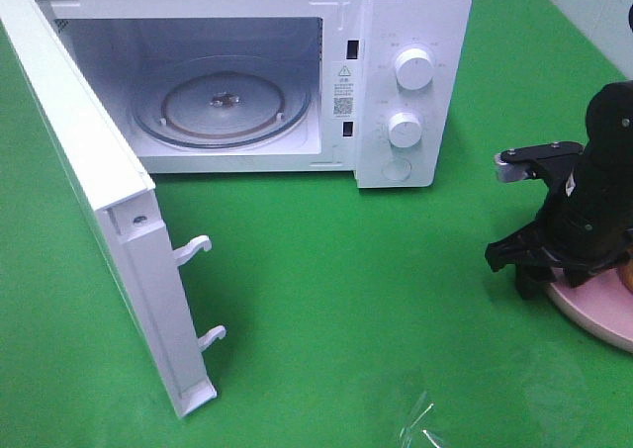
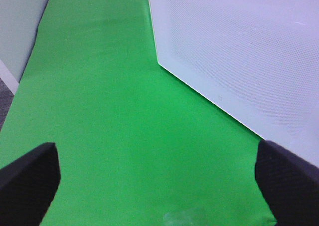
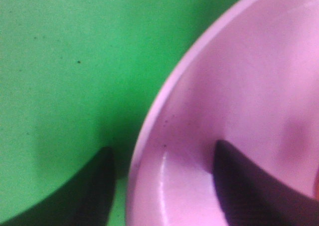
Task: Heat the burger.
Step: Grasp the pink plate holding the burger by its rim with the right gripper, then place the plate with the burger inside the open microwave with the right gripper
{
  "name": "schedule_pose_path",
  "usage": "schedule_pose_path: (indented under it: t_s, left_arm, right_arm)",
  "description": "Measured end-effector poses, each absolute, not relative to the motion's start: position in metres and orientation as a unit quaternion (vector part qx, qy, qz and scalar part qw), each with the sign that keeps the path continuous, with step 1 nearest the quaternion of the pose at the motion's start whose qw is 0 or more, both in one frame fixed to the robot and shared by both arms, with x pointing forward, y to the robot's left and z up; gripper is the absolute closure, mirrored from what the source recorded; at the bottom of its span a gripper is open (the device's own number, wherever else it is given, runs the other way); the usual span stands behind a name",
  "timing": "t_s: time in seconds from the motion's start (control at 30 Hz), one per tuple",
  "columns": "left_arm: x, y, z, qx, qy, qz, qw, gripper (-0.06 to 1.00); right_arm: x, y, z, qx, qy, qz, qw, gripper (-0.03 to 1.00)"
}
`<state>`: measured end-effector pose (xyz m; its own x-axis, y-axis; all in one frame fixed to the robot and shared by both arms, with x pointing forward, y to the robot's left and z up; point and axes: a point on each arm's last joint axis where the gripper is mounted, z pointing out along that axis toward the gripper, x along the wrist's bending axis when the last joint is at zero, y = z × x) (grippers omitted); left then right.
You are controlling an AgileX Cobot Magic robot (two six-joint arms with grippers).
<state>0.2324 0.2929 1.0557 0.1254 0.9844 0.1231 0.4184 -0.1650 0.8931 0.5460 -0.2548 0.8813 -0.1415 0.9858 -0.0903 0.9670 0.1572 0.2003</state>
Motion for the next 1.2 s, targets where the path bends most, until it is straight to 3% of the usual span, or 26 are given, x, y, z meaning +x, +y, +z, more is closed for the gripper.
schedule_pose_path:
  t_s: [0.07,0.1,0.13,0.17,0.2,0.27,1.2]
  left_arm:
    - [0.232,0.293,1.056,0.656,0.534,0.390,0.363,-0.04]
    - [0.232,0.293,1.056,0.656,0.534,0.390,0.363,-0.04]
    - [0.232,0.293,1.056,0.656,0.534,0.390,0.363,-0.04]
    - [0.232,0.293,1.056,0.656,0.534,0.390,0.363,-0.04]
    - [0.232,0.293,1.056,0.656,0.534,0.390,0.363,-0.04]
    - [0.232,0.293,1.056,0.656,0.534,0.390,0.363,-0.04]
    - [0.232,0.293,1.056,0.656,0.534,0.390,0.363,-0.04]
  right_arm:
    - [0.546,-0.255,0.882,0.649,0.754,0.042,0.098,0.62]
    - [0.546,-0.255,0.882,0.649,0.754,0.042,0.098,0.62]
    - [0.546,-0.254,0.882,0.650,0.753,0.041,0.096,0.74]
    - [0.546,-0.254,0.882,0.650,0.753,0.041,0.096,0.74]
    - [0.546,-0.254,0.882,0.649,0.753,0.041,0.095,0.85]
    - [0.546,-0.254,0.884,0.649,0.753,0.043,0.097,0.88]
    - [0.535,-0.242,0.897,0.637,0.758,-0.018,0.137,0.96]
